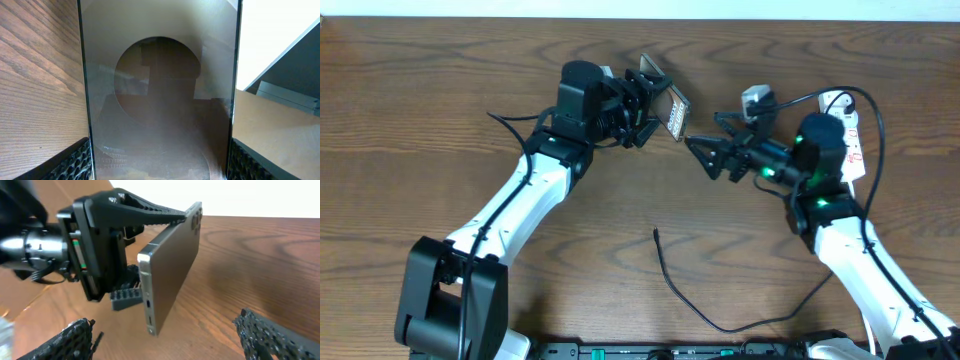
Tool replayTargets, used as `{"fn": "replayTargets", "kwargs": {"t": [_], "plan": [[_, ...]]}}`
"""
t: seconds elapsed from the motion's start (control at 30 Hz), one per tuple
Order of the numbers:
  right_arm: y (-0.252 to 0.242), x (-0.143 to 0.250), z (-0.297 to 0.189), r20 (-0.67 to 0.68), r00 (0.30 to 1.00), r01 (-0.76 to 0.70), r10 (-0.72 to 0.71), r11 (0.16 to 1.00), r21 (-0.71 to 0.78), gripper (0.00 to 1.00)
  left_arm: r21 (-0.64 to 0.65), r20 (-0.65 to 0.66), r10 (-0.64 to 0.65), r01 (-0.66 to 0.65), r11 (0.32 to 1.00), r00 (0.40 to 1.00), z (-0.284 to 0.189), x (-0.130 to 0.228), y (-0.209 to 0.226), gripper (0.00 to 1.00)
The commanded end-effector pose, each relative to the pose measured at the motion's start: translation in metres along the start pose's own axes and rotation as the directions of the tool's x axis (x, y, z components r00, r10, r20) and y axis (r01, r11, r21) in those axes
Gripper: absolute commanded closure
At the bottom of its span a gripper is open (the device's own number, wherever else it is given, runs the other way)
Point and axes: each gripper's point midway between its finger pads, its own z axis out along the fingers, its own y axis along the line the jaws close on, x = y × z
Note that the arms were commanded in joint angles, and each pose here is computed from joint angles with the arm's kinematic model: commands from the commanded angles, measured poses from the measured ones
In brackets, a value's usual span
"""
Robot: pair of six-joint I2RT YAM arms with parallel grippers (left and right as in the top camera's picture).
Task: Plug charger to phone and switch on socket
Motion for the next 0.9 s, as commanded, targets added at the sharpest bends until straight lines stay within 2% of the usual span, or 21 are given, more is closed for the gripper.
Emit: {"fn": "replayTargets", "kwargs": {"t": [0.0, 0.2, 0.4, 0.6, 0.67, 0.77, 0.87], "plan": [[-0.009, -0.007, 0.011, 0.025, 0.999, 0.037, -0.041, 0.990, 0.133, 0.11, 0.052, 0.002, 0.062, -0.062, 0.997, 0.998, -0.003, 0.011, -0.025, 0.93], [-0.012, -0.004, 0.018, 0.039, 0.999, 0.016, -0.026, 0.970, 0.243, 0.11, 0.047, -0.016, 0.072, -0.072, 0.996, 0.997, 0.002, 0.024, -0.024, 0.93], [-0.016, -0.004, 0.018, 0.043, 0.999, 0.012, -0.024, 0.962, 0.273, 0.11, 0.043, -0.046, 0.084, -0.082, 0.996, 0.995, 0.007, 0.039, -0.023, 0.93], [-0.016, -0.003, 0.018, 0.042, 0.999, 0.009, -0.021, 0.962, 0.274, 0.24, 0.038, -0.076, 0.096, -0.093, 0.995, 0.992, 0.012, 0.055, -0.021, 0.93], [-0.016, -0.002, 0.018, 0.039, 0.999, 0.002, -0.013, 0.962, 0.275, 0.31, 0.037, -0.083, 0.099, -0.096, 0.995, 0.992, 0.013, 0.059, -0.021, 0.93], [-0.017, 0.000, 0.018, 0.032, 0.999, -0.008, -0.001, 0.961, 0.277, 0.55, 0.038, -0.085, 0.100, -0.097, 0.995, 0.991, 0.013, 0.059, -0.021, 0.93], [-0.017, 0.003, 0.018, 0.024, 1.000, -0.011, 0.004, 0.960, 0.279, 0.68, 0.038, -0.085, 0.100, -0.097, 0.995, 0.991, 0.013, 0.060, -0.021, 0.93]]}}
